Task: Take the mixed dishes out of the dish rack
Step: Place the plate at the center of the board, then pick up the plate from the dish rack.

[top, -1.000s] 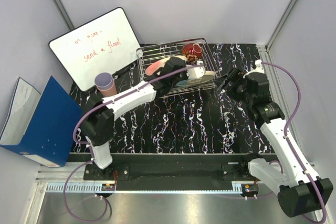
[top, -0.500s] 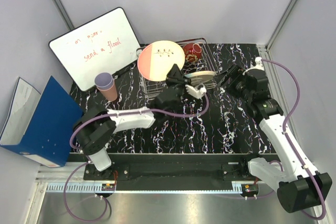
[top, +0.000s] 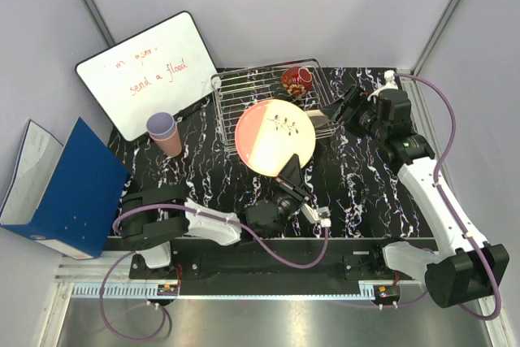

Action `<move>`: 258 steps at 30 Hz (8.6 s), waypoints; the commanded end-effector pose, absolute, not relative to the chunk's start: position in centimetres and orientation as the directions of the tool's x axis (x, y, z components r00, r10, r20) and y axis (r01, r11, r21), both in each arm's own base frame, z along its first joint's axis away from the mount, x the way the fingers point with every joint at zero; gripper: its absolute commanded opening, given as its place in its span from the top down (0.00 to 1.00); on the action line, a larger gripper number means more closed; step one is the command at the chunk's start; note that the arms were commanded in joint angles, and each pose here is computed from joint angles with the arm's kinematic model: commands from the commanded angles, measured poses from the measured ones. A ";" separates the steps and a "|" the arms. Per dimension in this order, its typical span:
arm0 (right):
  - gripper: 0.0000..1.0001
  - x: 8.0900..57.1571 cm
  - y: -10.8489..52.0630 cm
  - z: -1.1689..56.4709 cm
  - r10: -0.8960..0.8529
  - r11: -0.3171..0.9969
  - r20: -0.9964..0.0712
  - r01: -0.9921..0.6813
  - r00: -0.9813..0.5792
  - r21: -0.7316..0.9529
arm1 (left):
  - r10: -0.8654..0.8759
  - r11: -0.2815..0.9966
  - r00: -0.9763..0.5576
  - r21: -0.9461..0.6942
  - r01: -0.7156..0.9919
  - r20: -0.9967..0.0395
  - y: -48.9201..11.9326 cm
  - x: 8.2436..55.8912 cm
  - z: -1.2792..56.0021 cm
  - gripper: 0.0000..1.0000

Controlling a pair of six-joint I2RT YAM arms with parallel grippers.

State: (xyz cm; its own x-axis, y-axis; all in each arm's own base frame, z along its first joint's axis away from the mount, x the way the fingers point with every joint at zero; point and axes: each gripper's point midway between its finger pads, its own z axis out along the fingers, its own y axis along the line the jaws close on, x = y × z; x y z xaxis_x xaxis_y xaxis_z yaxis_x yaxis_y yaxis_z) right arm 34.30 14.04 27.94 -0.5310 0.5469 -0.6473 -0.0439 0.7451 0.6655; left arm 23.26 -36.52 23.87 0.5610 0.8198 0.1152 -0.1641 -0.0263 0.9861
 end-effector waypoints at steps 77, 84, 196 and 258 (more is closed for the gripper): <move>1.00 37.0 3.2 39.5 0.799 0.598 -0.596 0.013 -0.077 0.801 | 0.392 0.919 0.258 0.362 -0.157 -0.883 -22.8 21.2 43.2 0.01; 1.00 41.0 -6.1 36.1 0.825 0.510 -0.557 0.294 0.099 0.808 | 0.171 0.978 0.073 0.161 -0.131 -0.983 -19.0 20.6 41.0 0.01; 0.29 54.4 -6.1 -1.0 0.973 0.150 0.054 0.791 -0.225 0.593 | 0.421 0.901 -0.122 0.430 -0.061 -0.899 -26.1 19.1 33.3 0.01; 0.29 30.1 5.2 32.5 0.821 0.548 -0.532 0.025 -0.209 0.836 | 0.449 0.639 0.107 0.402 0.655 -0.887 -30.9 35.6 33.0 0.12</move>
State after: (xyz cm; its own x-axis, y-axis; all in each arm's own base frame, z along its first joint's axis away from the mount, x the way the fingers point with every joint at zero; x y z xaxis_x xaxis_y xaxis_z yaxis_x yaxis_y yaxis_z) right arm 31.02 4.35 33.40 -0.1697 0.8327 -0.5271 0.0363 0.5398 0.8410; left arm 35.69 -31.16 31.36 0.0363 0.6214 -0.7826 0.4603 0.6847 0.5651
